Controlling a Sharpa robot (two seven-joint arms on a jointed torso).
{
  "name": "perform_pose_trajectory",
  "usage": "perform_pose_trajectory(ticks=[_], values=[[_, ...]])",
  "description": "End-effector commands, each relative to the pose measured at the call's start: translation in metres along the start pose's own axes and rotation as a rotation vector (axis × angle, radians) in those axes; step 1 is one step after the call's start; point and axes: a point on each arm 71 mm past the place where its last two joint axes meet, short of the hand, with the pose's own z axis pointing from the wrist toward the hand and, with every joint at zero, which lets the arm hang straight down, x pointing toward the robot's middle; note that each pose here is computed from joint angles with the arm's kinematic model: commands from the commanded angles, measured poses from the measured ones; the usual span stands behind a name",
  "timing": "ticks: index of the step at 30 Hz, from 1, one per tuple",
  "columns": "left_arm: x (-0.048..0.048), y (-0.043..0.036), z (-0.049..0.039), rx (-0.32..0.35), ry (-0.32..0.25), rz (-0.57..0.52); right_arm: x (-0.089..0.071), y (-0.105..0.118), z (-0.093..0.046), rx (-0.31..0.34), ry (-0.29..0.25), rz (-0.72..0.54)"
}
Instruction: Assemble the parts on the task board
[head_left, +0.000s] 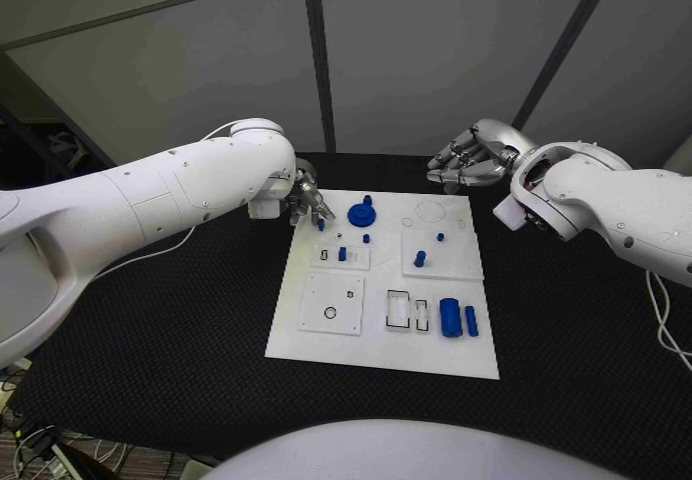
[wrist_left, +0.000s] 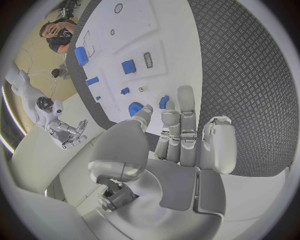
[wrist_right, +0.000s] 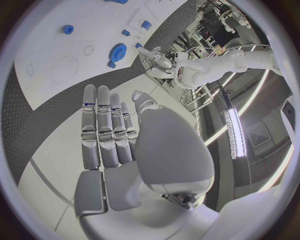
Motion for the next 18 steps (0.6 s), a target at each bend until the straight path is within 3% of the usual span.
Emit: perform_pose_trajectory(ticks=[1, 18], values=[[0.0005, -0.0011, -0.0003, 0.005, 0.014, 0.017, -0.0002, 0.0015, 0.0004, -0.007, 0.005, 0.001], [0.0014, -0.0017, 0.0002, 0.002, 0.029, 0.026, -0.0006, 0.001, 0.0003, -0.006, 0.005, 0.0]])
